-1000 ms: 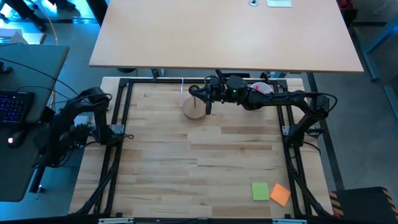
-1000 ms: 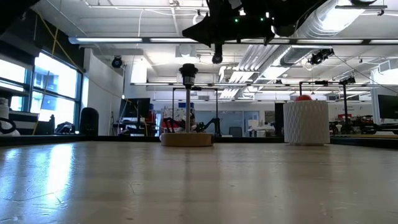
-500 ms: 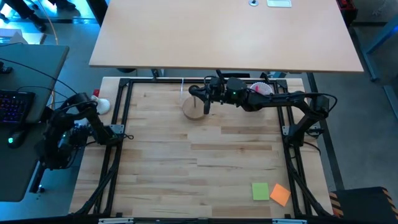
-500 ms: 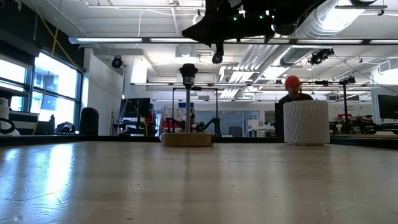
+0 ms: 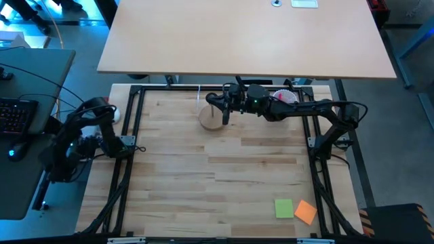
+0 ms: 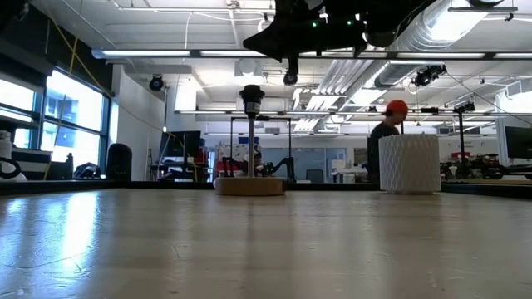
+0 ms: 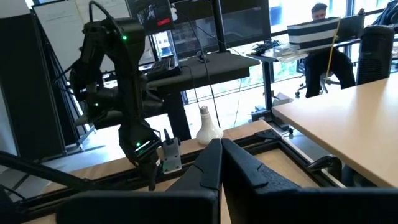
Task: Screw lightbulb
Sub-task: Remove the lightbulb from the brown lamp
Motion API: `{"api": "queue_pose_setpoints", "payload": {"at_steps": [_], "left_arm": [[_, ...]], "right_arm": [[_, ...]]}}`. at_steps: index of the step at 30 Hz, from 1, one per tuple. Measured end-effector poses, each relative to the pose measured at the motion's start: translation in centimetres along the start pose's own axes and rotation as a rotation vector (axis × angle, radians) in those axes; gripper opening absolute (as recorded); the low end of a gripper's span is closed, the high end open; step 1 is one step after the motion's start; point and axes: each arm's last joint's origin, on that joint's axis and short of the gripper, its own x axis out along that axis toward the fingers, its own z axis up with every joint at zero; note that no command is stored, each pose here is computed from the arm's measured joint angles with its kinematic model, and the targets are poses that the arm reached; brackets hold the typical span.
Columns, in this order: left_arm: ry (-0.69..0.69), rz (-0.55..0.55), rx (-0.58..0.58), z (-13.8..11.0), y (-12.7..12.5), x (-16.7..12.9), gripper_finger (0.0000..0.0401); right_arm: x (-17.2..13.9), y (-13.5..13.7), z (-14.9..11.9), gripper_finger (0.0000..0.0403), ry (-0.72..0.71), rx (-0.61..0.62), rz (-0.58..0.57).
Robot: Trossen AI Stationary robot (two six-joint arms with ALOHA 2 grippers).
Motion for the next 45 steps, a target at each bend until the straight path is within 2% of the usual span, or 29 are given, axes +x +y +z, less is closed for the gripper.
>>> {"api": "queue_pose_setpoints", "payload": {"at_steps": [2, 6, 19, 24, 31, 36, 41, 43, 45], "left_arm": [[-0.012, -0.008, 0.074, 0.1, 0.2, 0.1, 0.0131], [-0.076, -0.019, 0.083, 0.1, 0.6, 0.6, 0.0131], [-0.214, 0.042, -0.008, -0.2, 2.2, 2.9, 0.0126], [-0.264, 0.071, 0.024, -0.1, 2.9, 3.7, 0.0097], [-0.339, 0.214, 0.112, 0.4, 4.8, 5.6, 0.0038], [-0.432, 0.238, 0.125, 1.3, 4.9, 6.6, 0.0007], [-0.476, 0.282, 0.275, 2.7, 3.9, 7.3, 0.0002], [-0.487, 0.294, 0.265, 3.2, 3.6, 7.5, 0.0003], [-0.499, 0.290, 0.201, 3.5, 3.5, 7.6, 0.0003]], "right_arm": [[0.0, 0.0, 0.0, 0.0000, 0.000, 0.000, 0.000], [0.0, 0.0, 0.0, 0.0000, 0.000, 0.002, -0.001], [0.0, 0.0, 0.0, 0.0000, 0.000, 0.028, -0.001], [0.0, 0.0, 0.1, 0.0000, -0.008, 0.027, -0.002], [0.0, -0.1, 0.5, 0.0000, -0.052, 0.073, 0.004], [0.0, -0.1, 0.7, 0.0000, -0.068, 0.081, 0.000], [0.0, 0.2, 0.6, 0.0000, -0.069, 0.080, 0.000], [0.0, 0.6, 0.6, 0.0000, -0.067, 0.079, 0.009], [0.1, 1.0, 0.5, 0.0000, -0.070, 0.079, 0.020]]}}
